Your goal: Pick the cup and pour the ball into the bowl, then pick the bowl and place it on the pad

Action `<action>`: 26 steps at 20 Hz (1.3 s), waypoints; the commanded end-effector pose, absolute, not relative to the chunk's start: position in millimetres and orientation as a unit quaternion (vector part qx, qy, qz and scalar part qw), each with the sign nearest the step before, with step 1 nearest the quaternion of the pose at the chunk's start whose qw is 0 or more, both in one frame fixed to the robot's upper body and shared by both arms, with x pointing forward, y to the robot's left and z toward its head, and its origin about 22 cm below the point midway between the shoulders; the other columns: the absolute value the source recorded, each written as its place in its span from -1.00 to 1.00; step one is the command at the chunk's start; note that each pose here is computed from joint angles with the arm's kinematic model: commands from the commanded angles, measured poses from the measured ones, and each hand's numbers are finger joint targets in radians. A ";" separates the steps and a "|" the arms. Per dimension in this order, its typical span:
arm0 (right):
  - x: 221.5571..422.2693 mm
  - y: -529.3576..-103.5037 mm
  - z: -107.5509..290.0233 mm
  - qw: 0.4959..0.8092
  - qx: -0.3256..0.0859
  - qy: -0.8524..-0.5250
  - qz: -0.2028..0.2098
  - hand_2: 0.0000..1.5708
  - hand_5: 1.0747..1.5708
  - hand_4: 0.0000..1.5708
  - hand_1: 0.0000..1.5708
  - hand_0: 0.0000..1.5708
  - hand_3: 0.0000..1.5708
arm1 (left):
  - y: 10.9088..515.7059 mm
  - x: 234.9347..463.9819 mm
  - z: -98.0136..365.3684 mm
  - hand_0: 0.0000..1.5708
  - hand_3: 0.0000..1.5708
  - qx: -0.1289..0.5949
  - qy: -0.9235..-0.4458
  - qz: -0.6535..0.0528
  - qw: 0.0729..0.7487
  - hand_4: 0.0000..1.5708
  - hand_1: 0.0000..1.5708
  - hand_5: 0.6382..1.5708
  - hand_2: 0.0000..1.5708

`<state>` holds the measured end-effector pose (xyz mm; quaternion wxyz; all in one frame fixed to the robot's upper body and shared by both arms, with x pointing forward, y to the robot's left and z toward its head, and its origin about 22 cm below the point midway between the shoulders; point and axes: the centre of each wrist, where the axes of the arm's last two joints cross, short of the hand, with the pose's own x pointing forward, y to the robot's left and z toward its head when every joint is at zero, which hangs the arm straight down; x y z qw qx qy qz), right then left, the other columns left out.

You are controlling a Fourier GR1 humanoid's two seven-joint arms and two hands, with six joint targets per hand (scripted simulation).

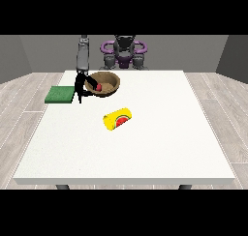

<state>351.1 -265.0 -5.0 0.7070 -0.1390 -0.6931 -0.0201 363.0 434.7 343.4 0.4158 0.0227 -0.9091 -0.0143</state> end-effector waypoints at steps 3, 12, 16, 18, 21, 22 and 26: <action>367.8 -265.1 52.6 0.750 -0.177 -0.635 0.051 1.00 0.57 0.61 1.00 1.00 1.00 | 481.5 357.6 284.1 -1.00 -1.00 0.054 -0.881 0.036 0.469 -1.00 -1.00 0.95 -1.00; 384.3 -281.2 86.6 0.760 -0.161 -0.628 0.043 1.00 0.74 0.64 1.00 1.00 1.00 | 514.2 329.0 308.4 -1.00 -1.00 0.096 -0.890 0.040 0.445 -1.00 -1.00 0.93 -1.00; 395.7 -293.7 97.6 0.722 -0.185 -0.666 0.041 1.00 0.74 0.64 1.00 1.00 1.00 | 494.2 337.7 325.3 -1.00 -1.00 0.081 -0.912 0.026 0.400 -1.00 -1.00 0.93 -1.00; 386.7 -334.0 100.9 0.718 -0.182 -0.670 0.054 1.00 0.77 0.65 1.00 1.00 1.00 | 500.0 334.0 315.1 -1.00 -1.00 0.093 -0.903 0.020 0.419 -1.00 -1.00 0.93 -1.00; 386.8 -368.7 116.1 0.707 -0.204 -0.676 0.042 1.00 0.85 0.66 1.00 1.00 1.00 | 496.7 329.6 334.7 -1.00 -1.00 0.089 -0.916 0.023 0.391 -1.00 -1.00 0.91 -1.00; 389.2 -371.2 124.4 0.713 -0.199 -0.670 0.053 1.00 0.85 0.65 1.00 1.00 1.00 | 491.8 333.7 335.1 -1.00 -1.00 0.095 -0.907 0.032 0.409 -1.00 -1.00 0.92 -1.00; 374.0 -410.3 106.7 0.708 -0.178 -0.683 0.011 1.00 0.85 0.64 1.00 1.00 0.50 | 489.3 331.1 330.2 -1.00 -1.00 0.094 -0.910 0.017 0.404 -1.00 -1.00 0.92 -1.00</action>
